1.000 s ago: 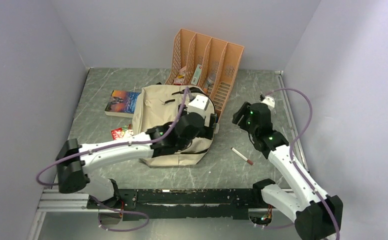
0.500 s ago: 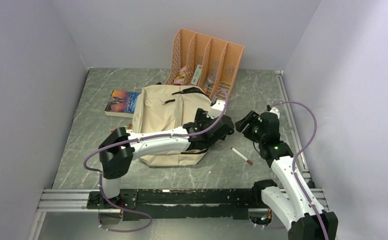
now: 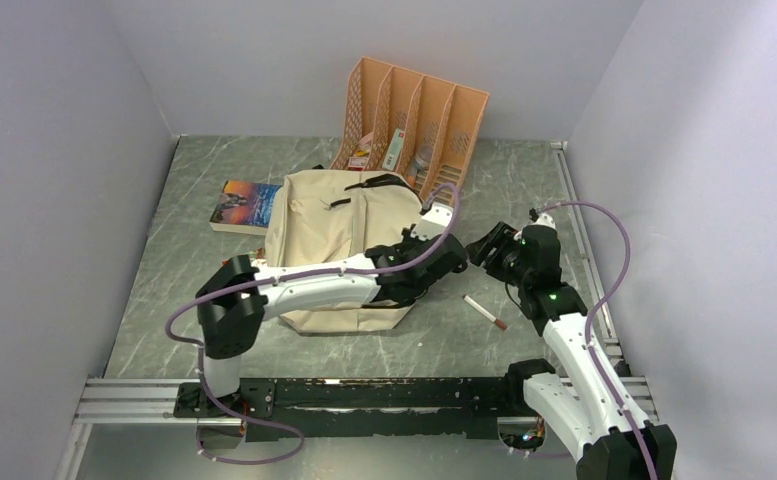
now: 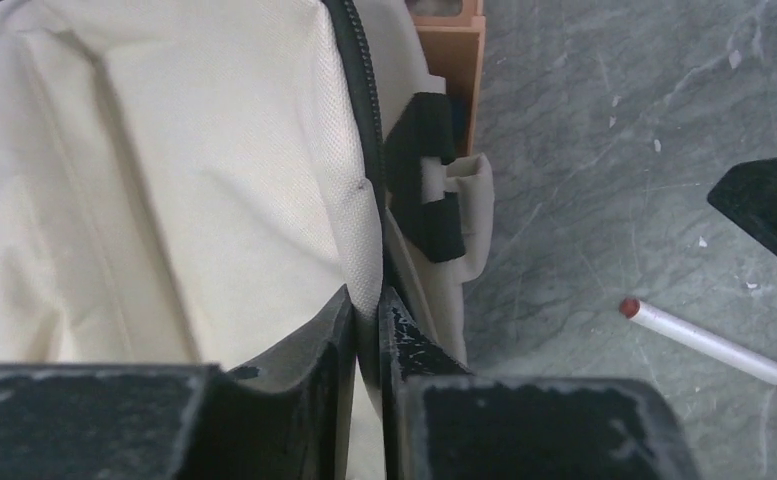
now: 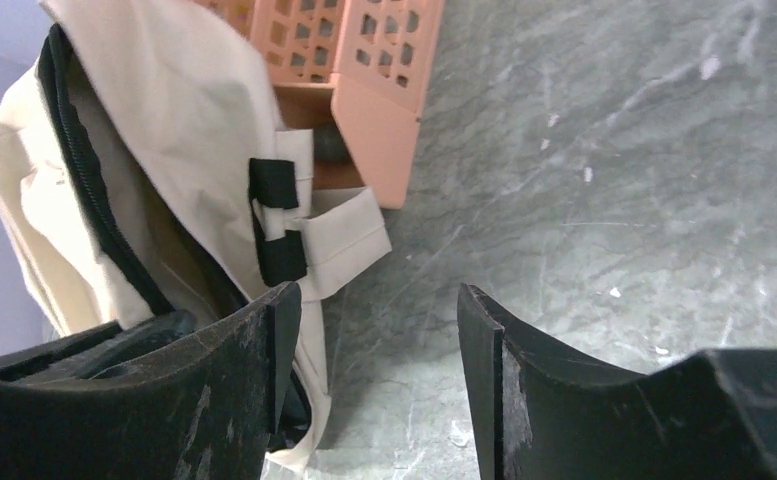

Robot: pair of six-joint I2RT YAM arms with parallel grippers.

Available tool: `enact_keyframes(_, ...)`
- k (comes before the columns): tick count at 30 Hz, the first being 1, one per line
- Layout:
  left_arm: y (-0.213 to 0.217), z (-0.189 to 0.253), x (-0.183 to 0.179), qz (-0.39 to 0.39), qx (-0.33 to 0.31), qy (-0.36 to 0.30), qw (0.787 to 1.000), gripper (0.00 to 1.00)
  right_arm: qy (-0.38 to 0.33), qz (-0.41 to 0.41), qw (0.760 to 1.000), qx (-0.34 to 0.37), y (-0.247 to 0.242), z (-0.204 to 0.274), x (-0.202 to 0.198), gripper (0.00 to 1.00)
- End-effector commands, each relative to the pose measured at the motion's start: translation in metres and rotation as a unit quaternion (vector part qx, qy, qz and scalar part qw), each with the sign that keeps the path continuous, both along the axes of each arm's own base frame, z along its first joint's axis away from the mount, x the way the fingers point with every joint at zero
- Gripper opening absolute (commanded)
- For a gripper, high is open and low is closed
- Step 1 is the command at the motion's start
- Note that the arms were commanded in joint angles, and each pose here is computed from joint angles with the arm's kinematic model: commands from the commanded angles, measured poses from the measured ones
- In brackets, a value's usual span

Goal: Pack the student bag
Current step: Adjust the student bag at the center of the board.

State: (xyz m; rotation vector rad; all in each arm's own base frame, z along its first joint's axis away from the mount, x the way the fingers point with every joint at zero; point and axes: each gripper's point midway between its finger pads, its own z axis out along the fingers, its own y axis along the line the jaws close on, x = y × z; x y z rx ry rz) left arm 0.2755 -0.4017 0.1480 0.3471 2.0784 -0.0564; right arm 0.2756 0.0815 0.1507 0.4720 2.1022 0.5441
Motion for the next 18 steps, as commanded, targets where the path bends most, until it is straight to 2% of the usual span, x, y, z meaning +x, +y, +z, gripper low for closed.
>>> enact_keyframes(1, 0.016, 0.054, 0.001, -0.01, -0.044, -0.031, 0.998, 0.12, -0.038, 0.054, 0.998, 0.019, 0.017, 0.012, 0.001, 0.62)
enact_keyframes(3, 0.025, 0.064, 0.001, -0.018, -0.061, -0.03, 0.998, 0.05, -0.053, 0.085, 0.994, 0.035, 0.028, 0.018, 0.0, 0.62)
enact_keyframes(7, 0.051, 0.087, 0.001, -0.032, -0.098, -0.032, 0.994, 0.05, -0.062, 0.151, 0.984, 0.067, 0.051, 0.025, -0.003, 0.65)
enact_keyframes(9, 0.068, 0.093, 0.002, -0.029, -0.105, -0.035, 0.993, 0.05, -0.059, 0.179, 0.978, 0.087, 0.062, 0.025, -0.003, 0.73)
enact_keyframes(11, 0.083, 0.096, 0.003, -0.027, -0.107, -0.037, 0.993, 0.05, -0.053, 0.203, 0.972, 0.102, 0.073, 0.023, -0.002, 0.76)
enact_keyframes(18, 0.128, 0.088, 0.009, -0.008, -0.109, -0.027, 0.994, 0.05, -0.02, 0.246, 0.967, 0.059, 0.119, 0.003, 0.007, 0.81)
